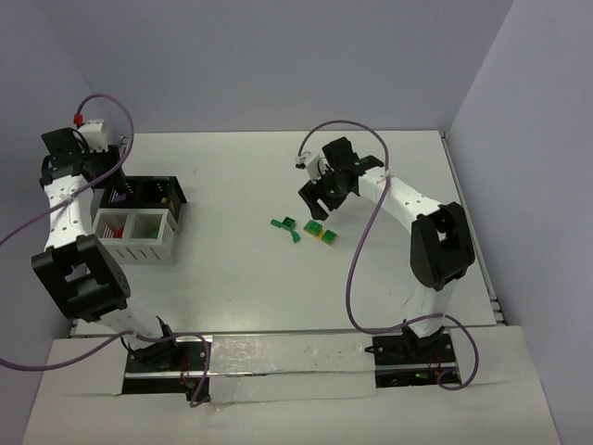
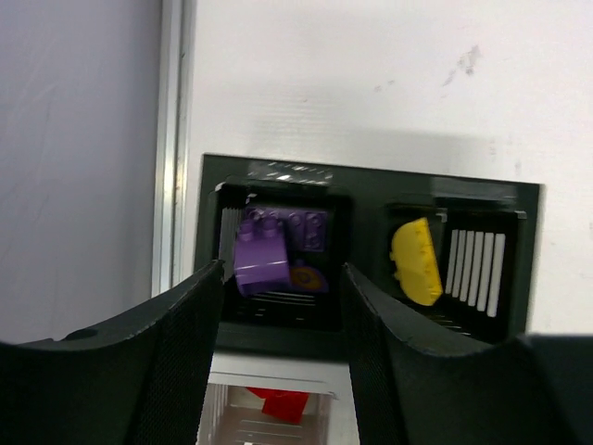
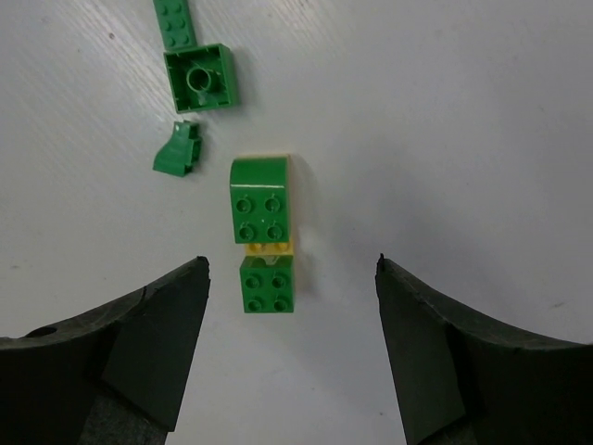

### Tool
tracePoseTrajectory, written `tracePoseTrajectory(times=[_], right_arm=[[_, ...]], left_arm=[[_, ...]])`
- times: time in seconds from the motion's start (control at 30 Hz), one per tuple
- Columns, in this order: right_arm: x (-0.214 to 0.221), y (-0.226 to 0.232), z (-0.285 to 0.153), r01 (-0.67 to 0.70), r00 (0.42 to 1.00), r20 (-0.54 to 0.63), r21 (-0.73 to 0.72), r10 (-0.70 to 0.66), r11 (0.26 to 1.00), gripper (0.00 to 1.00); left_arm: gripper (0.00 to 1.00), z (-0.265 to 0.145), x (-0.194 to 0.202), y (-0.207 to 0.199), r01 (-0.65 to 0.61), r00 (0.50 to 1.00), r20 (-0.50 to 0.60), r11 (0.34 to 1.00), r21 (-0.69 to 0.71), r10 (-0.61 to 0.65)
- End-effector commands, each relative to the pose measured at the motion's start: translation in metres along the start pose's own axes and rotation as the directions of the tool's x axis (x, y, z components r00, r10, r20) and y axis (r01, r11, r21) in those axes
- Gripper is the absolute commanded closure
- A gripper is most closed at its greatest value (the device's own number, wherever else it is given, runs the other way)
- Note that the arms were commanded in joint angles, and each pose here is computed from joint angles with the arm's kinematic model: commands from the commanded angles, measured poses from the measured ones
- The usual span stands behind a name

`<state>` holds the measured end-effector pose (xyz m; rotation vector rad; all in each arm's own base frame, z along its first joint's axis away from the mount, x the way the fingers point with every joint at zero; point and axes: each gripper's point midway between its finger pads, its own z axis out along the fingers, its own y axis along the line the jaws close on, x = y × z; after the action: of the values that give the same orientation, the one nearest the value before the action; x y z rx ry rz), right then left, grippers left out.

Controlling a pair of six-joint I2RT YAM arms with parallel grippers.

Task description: Sort the legos into containers by color

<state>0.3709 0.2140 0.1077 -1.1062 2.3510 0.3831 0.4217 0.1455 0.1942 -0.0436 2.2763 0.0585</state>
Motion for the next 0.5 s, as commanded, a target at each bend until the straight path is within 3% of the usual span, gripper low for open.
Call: tracePoseTrajectory(times=[0.0,0.17,0.47], right_arm=[[0.011,-0.013,-0.015,0.047,0.998,-0.038,0.080,-0.044,0.996,0.22],[0.020,-0.009,-0.004,0.049,0.995,-0.089,0.042,-0.045,0.998,0.24],[0.021,0.020,0.022,0.032,0.986,-0.159,-0.072,-0.043,0.997,0.31]], left_arm=[[0.40,-0.027,-0.047,-0.030,-0.096,0.983,0.160,0.994,0.046,0.088],[0.37,-0.035,-0.056,-0.061,-0.164,0.969,0.200,0.983,0.077,0.146],[0.33,-0.045,-0.066,-0.072,-0.161,0.963,0.229,0.984,0.080,0.139]])
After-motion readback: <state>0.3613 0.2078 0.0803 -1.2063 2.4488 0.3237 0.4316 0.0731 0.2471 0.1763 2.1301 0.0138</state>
